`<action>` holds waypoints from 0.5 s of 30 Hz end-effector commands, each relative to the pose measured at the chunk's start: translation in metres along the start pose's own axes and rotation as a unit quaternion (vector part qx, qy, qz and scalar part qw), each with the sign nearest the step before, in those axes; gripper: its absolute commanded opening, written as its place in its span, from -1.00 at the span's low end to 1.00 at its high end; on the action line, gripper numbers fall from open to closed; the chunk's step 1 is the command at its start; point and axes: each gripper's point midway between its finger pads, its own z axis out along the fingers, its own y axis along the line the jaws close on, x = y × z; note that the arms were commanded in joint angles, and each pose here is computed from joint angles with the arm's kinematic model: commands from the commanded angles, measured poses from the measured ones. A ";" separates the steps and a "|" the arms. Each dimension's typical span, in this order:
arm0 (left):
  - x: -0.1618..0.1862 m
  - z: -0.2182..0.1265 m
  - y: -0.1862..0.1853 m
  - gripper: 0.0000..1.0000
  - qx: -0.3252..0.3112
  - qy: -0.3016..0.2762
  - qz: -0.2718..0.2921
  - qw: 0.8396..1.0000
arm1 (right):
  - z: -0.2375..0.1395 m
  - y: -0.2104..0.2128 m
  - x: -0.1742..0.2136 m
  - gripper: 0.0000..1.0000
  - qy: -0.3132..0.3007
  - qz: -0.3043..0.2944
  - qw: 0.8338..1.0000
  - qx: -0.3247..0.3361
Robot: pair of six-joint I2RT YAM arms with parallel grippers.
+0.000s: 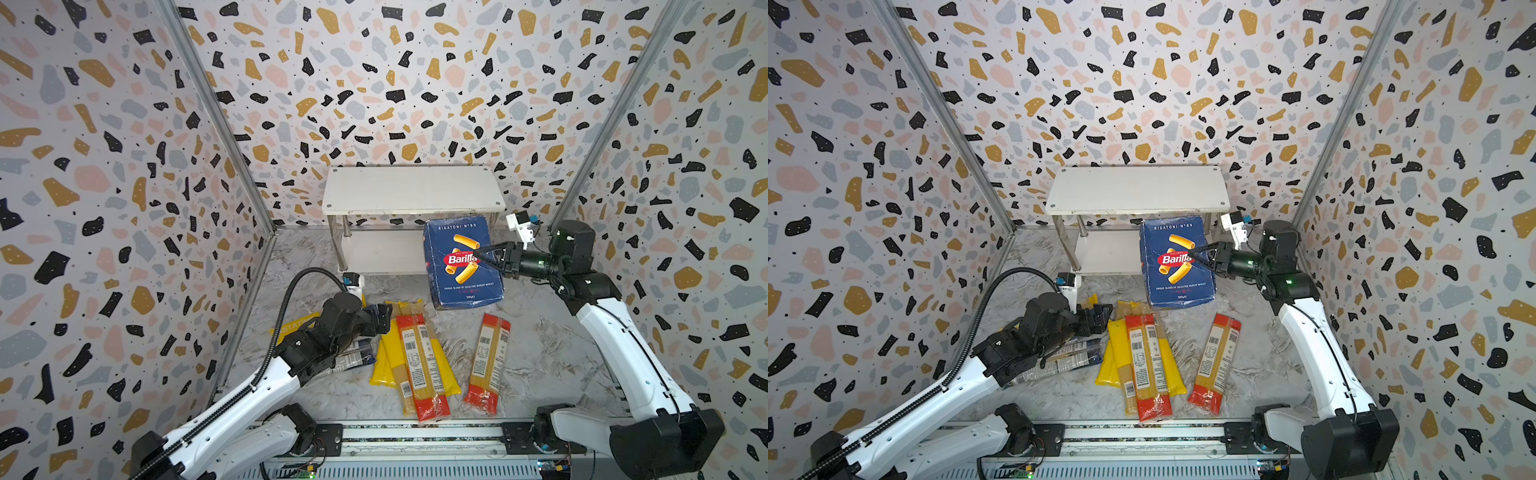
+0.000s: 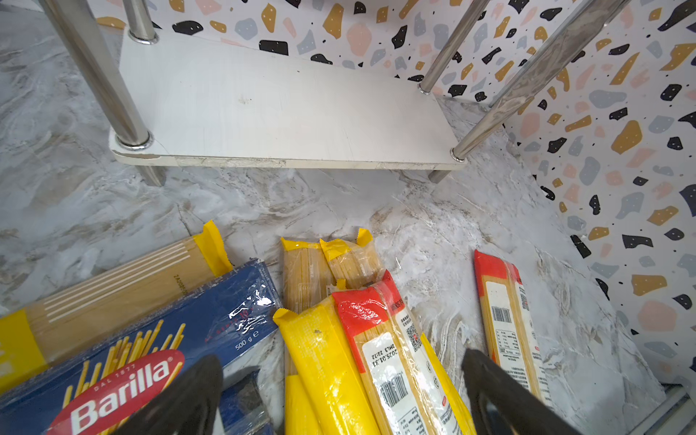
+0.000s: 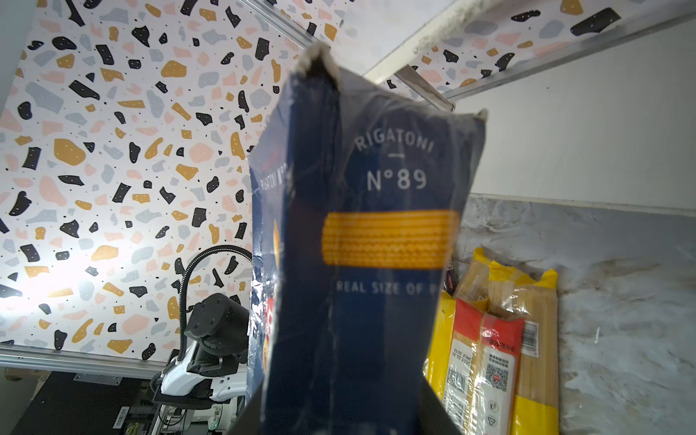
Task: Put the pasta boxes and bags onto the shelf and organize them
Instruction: 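Lift the box with the right gripper toward the shelf while the left arm withdraws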
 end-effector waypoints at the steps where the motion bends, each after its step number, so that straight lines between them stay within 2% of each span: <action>1: -0.015 0.000 -0.019 0.99 0.033 -0.014 0.014 0.999 | -0.011 0.046 -0.030 -0.70 -0.028 -0.061 0.997 -0.040; 8: -0.028 0.011 -0.047 0.99 0.051 -0.013 0.037 0.998 | -0.011 0.056 -0.082 -0.70 -0.059 -0.088 0.994 -0.038; 15: -0.034 0.020 -0.062 0.99 0.075 -0.029 0.031 0.996 | -0.013 0.075 -0.137 -0.69 -0.088 -0.124 0.988 -0.041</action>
